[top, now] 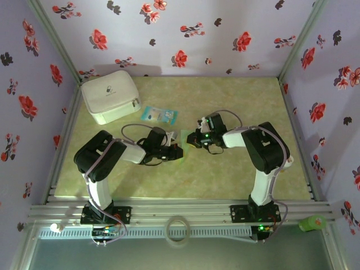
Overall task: Fold a paper plane with a square sheet of paper (pick it up from the middle)
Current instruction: Fold the wing for the fifth time at the center of the table.
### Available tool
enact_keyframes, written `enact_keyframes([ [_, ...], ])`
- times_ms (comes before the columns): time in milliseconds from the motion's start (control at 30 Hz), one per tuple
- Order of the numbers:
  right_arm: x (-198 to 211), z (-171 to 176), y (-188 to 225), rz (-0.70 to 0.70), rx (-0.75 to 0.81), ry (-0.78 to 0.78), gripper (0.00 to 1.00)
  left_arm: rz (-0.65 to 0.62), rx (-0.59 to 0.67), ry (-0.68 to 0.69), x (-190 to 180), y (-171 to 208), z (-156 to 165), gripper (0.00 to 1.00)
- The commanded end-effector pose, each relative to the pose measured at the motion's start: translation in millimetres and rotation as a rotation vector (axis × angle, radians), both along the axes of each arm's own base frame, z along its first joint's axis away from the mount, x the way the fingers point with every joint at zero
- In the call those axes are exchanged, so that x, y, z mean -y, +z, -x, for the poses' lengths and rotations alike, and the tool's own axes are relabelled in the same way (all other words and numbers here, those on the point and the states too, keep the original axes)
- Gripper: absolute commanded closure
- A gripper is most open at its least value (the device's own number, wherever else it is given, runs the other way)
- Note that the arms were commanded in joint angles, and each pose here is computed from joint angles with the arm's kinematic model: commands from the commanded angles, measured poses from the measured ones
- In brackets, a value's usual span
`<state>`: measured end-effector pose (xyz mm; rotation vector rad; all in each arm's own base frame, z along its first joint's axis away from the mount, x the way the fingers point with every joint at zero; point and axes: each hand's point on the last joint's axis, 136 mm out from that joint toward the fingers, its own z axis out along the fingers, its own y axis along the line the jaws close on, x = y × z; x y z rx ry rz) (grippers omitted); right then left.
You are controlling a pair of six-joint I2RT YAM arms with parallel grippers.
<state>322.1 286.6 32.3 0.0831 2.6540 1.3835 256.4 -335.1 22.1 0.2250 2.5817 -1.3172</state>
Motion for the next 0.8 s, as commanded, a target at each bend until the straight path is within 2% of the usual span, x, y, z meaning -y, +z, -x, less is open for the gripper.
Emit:
enact_keyframes([
  [0, -2.7, -8.7, 3.0, -0.02, 0.019, 0.0, 0.91, -0.108, -0.099, 0.028, -16.0, -35.4, 13.3, 1.0],
  [533, 4.3, -11.9, -0.3, -0.03, 0.006, -0.005, 0.9, -0.108, -0.119, 0.066, -20.8, -40.1, 15.6, 1.0],
  [767, 10.2, -9.0, -13.7, 0.038, -0.012, 0.003, 0.9, -0.117, -0.127, 0.063, -21.2, -41.6, 15.7, 1.0],
])
